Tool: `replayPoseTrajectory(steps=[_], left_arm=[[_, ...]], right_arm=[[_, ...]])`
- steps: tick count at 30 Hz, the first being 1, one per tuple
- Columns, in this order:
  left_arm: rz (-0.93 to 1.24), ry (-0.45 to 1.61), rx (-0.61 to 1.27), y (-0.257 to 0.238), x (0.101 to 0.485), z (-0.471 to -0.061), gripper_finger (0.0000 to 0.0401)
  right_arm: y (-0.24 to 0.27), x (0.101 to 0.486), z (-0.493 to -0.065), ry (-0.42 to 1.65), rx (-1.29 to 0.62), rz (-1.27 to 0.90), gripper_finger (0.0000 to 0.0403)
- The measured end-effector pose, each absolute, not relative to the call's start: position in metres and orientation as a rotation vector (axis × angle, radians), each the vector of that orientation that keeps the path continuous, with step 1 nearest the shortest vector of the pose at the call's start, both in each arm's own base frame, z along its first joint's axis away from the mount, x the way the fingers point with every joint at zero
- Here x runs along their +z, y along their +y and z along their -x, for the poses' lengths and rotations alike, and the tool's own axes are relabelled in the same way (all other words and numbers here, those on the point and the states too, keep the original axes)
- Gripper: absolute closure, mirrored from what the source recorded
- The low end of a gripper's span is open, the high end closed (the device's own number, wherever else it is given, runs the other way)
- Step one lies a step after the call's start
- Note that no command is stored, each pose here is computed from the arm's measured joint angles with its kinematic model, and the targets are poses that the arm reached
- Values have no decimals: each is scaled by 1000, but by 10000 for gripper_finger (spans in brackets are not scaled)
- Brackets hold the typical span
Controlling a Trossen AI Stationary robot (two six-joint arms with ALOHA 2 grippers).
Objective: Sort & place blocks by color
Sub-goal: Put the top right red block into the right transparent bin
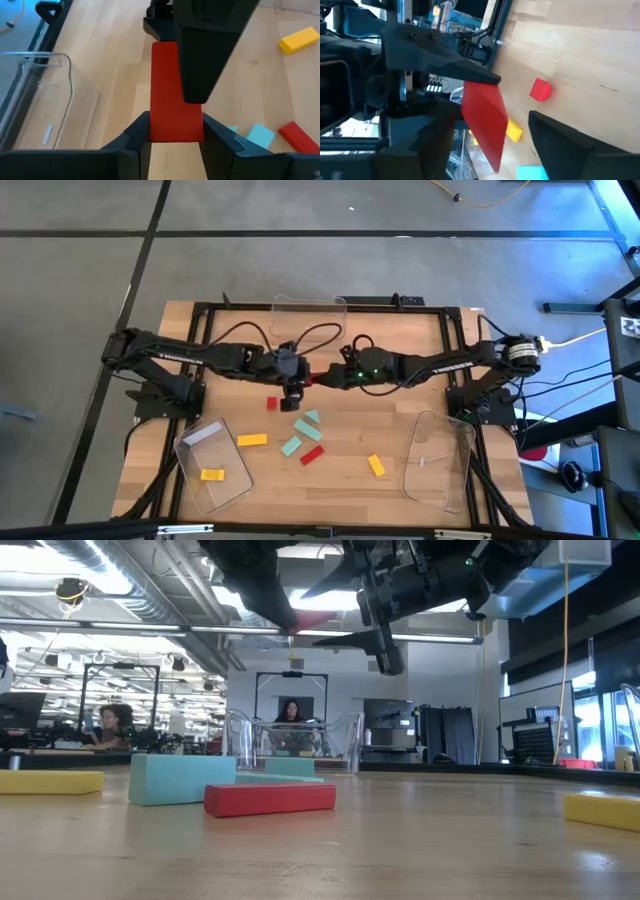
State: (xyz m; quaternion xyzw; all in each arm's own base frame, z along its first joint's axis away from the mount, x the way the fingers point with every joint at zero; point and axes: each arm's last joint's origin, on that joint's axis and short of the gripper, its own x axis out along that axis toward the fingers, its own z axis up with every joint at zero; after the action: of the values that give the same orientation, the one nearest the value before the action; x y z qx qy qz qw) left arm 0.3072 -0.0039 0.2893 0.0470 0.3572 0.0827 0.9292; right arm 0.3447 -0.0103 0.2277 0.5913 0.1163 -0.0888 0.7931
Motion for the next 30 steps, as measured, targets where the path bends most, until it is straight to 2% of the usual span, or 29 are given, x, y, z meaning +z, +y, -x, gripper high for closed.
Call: replayPoseTrajectory(steps=[7, 15, 22, 24, 28, 30], left_arm=[[-94, 738, 156, -3, 289, -306, 285], [-98, 742, 177, 1, 289, -306, 284], [-110, 736, 218, 4, 295, -305, 284], [-107, 716, 232, 6, 304, -305, 255], [-96, 763, 259, 12, 328, -294, 155], [-88, 769, 269, 15, 342, -289, 122]], right_arm=[[-11, 231, -345, 219, -184, -1274, 230], [-11, 231, -345, 234, -173, -1275, 359], [-19, 235, -342, 237, -147, -1233, 364], [-24, 244, -337, 229, -123, -1191, 364], [-38, 255, -317, 322, -154, -1082, 364], [-44, 261, -302, 370, -188, -1030, 364]])
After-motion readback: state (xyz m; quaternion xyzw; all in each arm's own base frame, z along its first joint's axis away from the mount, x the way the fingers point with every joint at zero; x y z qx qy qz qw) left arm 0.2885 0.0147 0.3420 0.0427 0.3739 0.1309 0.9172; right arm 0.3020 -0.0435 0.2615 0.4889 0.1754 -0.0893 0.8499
